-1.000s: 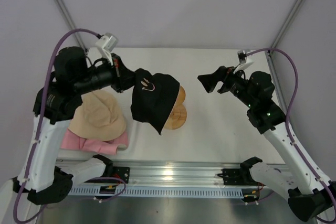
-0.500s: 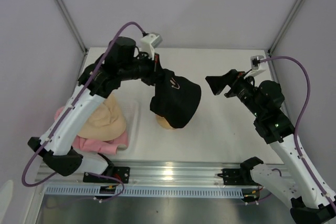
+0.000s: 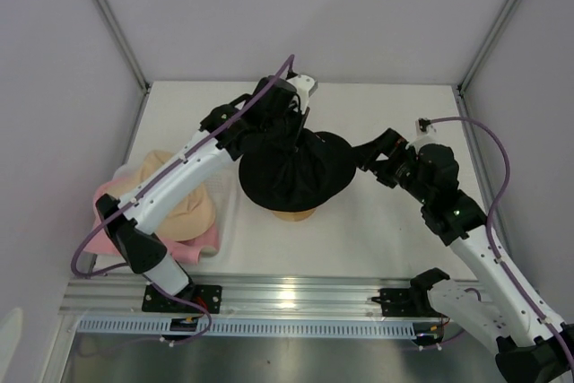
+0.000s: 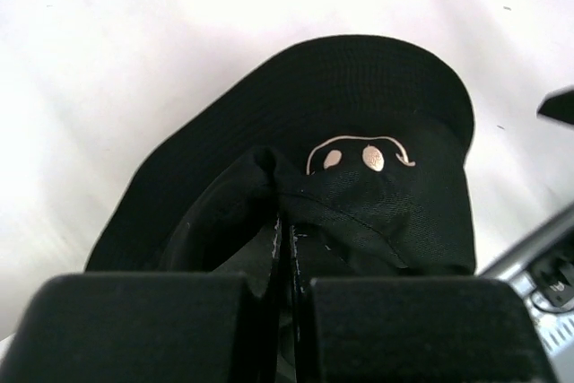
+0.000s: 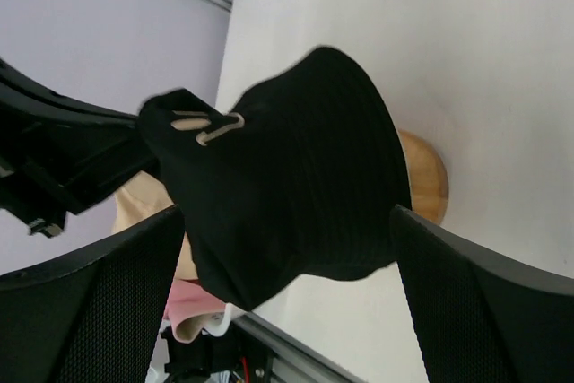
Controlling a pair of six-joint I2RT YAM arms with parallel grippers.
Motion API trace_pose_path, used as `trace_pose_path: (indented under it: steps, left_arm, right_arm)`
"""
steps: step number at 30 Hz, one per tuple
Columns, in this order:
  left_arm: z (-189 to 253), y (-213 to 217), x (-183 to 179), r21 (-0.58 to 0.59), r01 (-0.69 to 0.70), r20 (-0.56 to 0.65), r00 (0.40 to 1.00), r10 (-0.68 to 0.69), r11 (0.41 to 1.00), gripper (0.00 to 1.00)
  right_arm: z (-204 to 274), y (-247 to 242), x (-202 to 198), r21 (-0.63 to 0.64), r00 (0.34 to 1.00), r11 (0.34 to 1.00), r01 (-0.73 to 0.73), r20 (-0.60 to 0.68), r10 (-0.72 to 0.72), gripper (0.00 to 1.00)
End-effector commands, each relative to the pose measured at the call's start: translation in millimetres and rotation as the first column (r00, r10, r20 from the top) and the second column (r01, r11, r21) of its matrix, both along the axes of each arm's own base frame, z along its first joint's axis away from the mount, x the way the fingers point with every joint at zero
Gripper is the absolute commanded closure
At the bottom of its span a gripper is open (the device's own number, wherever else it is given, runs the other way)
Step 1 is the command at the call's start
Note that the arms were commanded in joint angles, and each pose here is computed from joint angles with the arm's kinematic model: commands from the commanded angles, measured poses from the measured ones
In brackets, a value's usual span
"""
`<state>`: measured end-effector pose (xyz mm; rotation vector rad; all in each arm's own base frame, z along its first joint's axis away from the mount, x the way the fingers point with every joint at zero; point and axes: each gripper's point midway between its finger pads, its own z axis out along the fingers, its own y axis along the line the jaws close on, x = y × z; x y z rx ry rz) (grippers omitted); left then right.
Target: Stack the hats
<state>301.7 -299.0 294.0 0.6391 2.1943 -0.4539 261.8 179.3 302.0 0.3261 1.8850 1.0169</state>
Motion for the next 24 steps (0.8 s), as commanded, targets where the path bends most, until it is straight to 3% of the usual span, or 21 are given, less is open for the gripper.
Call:
trace_pose_path:
  steps: [1, 9, 12, 13, 14, 15, 22, 24]
  left_arm:
    - [11.8, 8.7, 19.9, 0.044, -0.094, 0.085, 0.992, 0.09, 0.995, 0.99]
    - [-7.9, 9.4, 15.5, 0.037, -0.143, -0.011, 0.99, 0.144, 0.989, 0.96]
    - [-7.7, 11.6, 7.8, 0.015, -0.124, -0.015, 0.992, 0.125, 0.992, 0.63]
    - [6.1, 14.0, 0.3, -0.02, -0.106, 0.003, 0.994, 0.106, 0.994, 0.32]
    - [12.8, 17.0, -2.9, -0.038, -0.102, 0.015, 0.995, 0.103, 0.994, 0.13]
    - [32.6, 23.3, -7.9, -0.088, -0.098, 0.043, 0.994, 0.102, 0.991, 0.01]
    - [96.5, 85.4, -16.1, -0.356, -0.193, 0.022, 0.977, 0.214, 0.915, 0.01]
    - [76.7, 112.1, -2.7, -0.384, -0.29, -0.027, 0.952, 0.303, 0.877, 0.01]
  right_arm:
    - [-22.4, 5.9, -4.0, 0.032, 0.995, 0.999, -0.009, -0.097, 0.012, 0.0]
    - [-46.4, 1.8, 1.3, -0.053, 0.999, 0.998, -0.028, 0.041, 0.03, 0.01]
    - [-37.5, 4.9, 7.3, -0.077, 0.993, 0.996, -0.043, 0.108, 0.051, 0.01]
    - [-39.0, 4.8, 11.6, -0.09, 0.993, 0.995, -0.036, 0.112, 0.046, 0.01]
    - [-39.9, 3.4, 14.7, -0.102, 0.993, 0.994, -0.026, 0.114, 0.037, 0.0]
    - [-35.4, 2.5, 19.3, -0.103, 0.991, 0.995, -0.014, 0.131, 0.028, 0.0]
    - [-27.5, -2.0, 51.5, -0.05, 0.992, 0.999, 0.001, 0.125, 0.005, 0.0]
    - [-30.9, -5.5, 60.9, -0.027, 0.995, 1.0, -0.011, 0.095, 0.013, 0.01]
